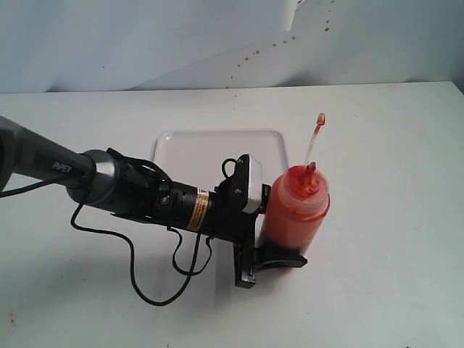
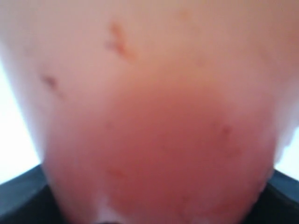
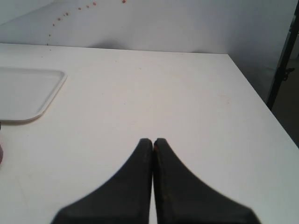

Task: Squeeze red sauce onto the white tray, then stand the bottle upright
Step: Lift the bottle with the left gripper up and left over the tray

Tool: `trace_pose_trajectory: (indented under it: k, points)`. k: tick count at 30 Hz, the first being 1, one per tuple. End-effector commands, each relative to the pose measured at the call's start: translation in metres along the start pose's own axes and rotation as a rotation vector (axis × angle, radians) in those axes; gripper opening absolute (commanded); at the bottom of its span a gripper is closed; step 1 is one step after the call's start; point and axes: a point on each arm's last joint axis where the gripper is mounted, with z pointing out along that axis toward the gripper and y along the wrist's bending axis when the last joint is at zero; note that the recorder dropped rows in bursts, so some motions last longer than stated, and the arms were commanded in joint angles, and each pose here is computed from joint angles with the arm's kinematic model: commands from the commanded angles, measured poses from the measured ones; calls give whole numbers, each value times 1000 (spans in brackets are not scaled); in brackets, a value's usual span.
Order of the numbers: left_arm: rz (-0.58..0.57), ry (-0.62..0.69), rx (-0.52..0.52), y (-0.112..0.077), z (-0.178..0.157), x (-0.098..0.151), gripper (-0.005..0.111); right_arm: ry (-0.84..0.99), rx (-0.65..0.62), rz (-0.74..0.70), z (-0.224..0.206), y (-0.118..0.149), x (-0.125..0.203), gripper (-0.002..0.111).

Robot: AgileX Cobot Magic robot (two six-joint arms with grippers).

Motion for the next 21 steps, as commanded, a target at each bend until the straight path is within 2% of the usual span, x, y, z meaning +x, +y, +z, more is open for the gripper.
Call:
trace_pose_trajectory:
  k: [1, 10, 13, 16, 21]
  points:
    - [10, -52, 4, 0, -1, -12, 0, -1, 2, -11, 0, 0, 1, 0]
    - [17, -47, -8, 4, -8, -12, 0, -1, 2, -11, 0, 0, 1, 0]
    - [55, -39, 2, 7, -17, -19, 0, -1, 2, -11, 0, 0, 1, 0]
    - [47, -37, -5, 10, -26, -27, 0, -1, 2, -11, 0, 0, 1, 0]
    - [73, -32, -45, 19, -43, -36, 0, -1, 2, -11, 0, 0, 1, 0]
